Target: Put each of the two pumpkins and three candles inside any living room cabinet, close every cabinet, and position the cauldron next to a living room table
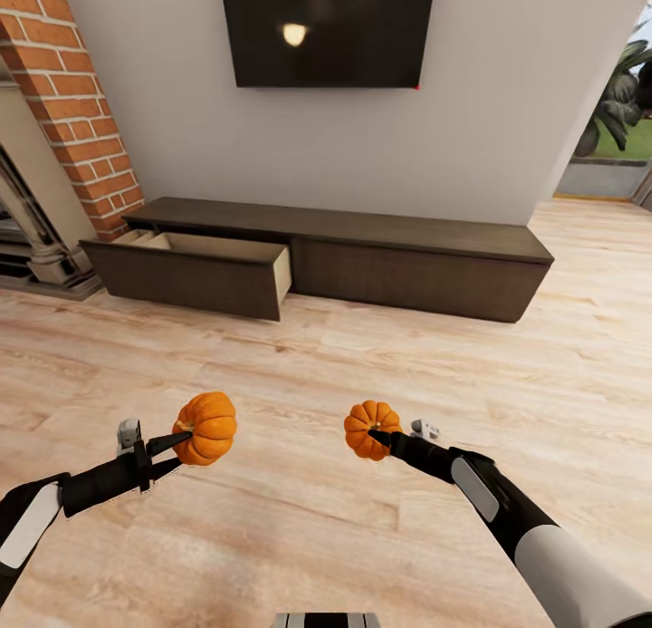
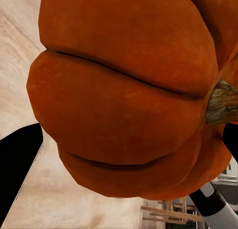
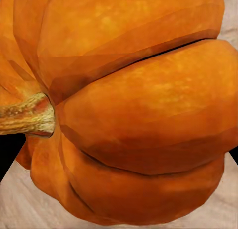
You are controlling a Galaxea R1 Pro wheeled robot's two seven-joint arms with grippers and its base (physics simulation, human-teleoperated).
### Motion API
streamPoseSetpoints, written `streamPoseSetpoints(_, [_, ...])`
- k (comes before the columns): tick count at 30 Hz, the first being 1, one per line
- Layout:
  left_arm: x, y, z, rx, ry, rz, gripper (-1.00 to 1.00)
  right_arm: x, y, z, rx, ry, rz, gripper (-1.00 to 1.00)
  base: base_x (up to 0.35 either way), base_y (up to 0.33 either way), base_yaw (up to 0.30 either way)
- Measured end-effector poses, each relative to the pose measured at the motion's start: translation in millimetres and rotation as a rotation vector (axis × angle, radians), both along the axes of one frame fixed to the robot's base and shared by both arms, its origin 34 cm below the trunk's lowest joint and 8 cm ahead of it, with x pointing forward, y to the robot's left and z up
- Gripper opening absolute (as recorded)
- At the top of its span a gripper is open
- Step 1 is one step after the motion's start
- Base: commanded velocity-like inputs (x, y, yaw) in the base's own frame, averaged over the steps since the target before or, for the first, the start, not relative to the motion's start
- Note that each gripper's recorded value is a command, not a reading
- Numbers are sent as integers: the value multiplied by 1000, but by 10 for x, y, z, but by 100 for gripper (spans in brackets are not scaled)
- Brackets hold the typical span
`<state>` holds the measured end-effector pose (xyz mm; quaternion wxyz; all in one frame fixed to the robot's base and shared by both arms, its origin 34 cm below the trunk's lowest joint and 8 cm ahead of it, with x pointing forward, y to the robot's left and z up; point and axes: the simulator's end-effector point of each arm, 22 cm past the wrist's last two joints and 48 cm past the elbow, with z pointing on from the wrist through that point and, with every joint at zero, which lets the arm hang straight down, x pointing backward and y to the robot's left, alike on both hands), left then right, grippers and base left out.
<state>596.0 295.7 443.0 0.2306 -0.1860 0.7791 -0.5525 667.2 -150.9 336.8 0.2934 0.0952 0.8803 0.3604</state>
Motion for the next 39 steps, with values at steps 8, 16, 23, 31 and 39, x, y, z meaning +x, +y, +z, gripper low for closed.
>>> streamPoseSetpoints(8, [1, 1, 2, 0, 0, 0, -100, 0, 2, 0, -1, 0, 1, -100, 303, 138, 122])
streamPoseSetpoints(16, [0, 1, 2, -1, 0, 1, -100, 0, 7, -1, 0, 0, 1, -100, 276, 176, 273])
streamPoseSetpoints(23, [1, 2, 2, 0, -1, 1, -100, -1, 7, -1, 0, 0, 1, -100, 231, 219, 277])
streamPoseSetpoints(31, [1, 2, 1, 0, 0, 0, -100, -1, 7, -2, 0, 0, 1, -100, 213, 232, 277])
streamPoseSetpoints(39, [1, 1, 2, 0, 0, 0, -100, 0, 7, -1, 0, 0, 1, -100, 220, 231, 277])
